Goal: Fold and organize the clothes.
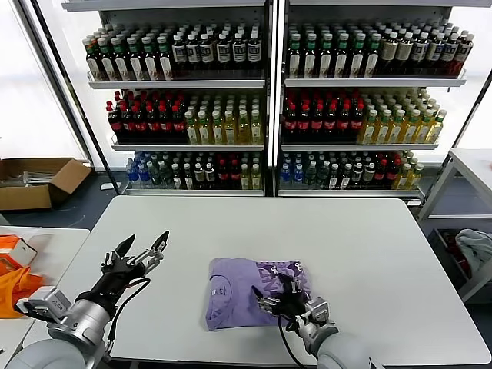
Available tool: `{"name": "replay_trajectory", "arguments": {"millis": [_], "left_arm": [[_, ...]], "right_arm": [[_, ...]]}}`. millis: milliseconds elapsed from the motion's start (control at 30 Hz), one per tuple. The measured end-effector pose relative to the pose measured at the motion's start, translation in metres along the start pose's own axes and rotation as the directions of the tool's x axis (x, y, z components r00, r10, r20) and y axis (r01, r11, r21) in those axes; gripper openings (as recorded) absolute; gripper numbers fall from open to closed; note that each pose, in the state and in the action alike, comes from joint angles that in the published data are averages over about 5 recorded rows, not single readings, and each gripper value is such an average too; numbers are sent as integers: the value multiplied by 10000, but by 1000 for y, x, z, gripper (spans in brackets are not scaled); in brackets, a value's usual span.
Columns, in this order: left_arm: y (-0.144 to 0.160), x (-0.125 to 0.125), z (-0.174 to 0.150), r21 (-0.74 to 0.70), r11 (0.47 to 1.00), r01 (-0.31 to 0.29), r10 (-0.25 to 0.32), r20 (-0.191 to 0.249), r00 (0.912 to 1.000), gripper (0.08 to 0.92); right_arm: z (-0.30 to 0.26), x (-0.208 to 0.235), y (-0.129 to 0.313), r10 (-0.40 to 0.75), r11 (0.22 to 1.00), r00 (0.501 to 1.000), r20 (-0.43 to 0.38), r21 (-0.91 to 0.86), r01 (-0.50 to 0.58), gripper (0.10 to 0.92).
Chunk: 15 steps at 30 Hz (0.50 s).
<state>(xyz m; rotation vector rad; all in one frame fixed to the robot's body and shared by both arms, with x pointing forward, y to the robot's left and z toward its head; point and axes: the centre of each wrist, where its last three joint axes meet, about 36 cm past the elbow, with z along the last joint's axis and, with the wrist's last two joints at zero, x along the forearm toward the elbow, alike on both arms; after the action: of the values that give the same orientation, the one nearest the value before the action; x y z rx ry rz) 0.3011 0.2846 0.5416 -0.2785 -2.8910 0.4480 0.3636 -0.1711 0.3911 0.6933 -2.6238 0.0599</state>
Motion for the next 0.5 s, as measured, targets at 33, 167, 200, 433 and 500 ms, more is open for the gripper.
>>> {"name": "replay_trajectory", "arguments": {"millis": [33,167,200,433,500], "left_arm": [[0,-1,0,7,10000,-10,10,-1,10000,823],[1,-3,0,4,10000,-41,41,28,10000,823],[2,-3,0,-5,10000,-44,44,46,10000,823],[10,-6,-4,-200,9998,46,-41,281,9996,823],[14,-7,-4,-332,9994,79,-66,385,9992,823]], "right_arm": [[-1,-1,2,-4,10000,10000,0,4,4,823],[-11,3,11,-87,9999,9997,236,-116,90,823],[-14,5,12,-110,9998,9993,368,-144,115,823],[-37,22,-5,400,9991,9833,1776,-192,-372,823],[-41,28,-21,770,9970,9730,2177,-221,-739,823]]}}
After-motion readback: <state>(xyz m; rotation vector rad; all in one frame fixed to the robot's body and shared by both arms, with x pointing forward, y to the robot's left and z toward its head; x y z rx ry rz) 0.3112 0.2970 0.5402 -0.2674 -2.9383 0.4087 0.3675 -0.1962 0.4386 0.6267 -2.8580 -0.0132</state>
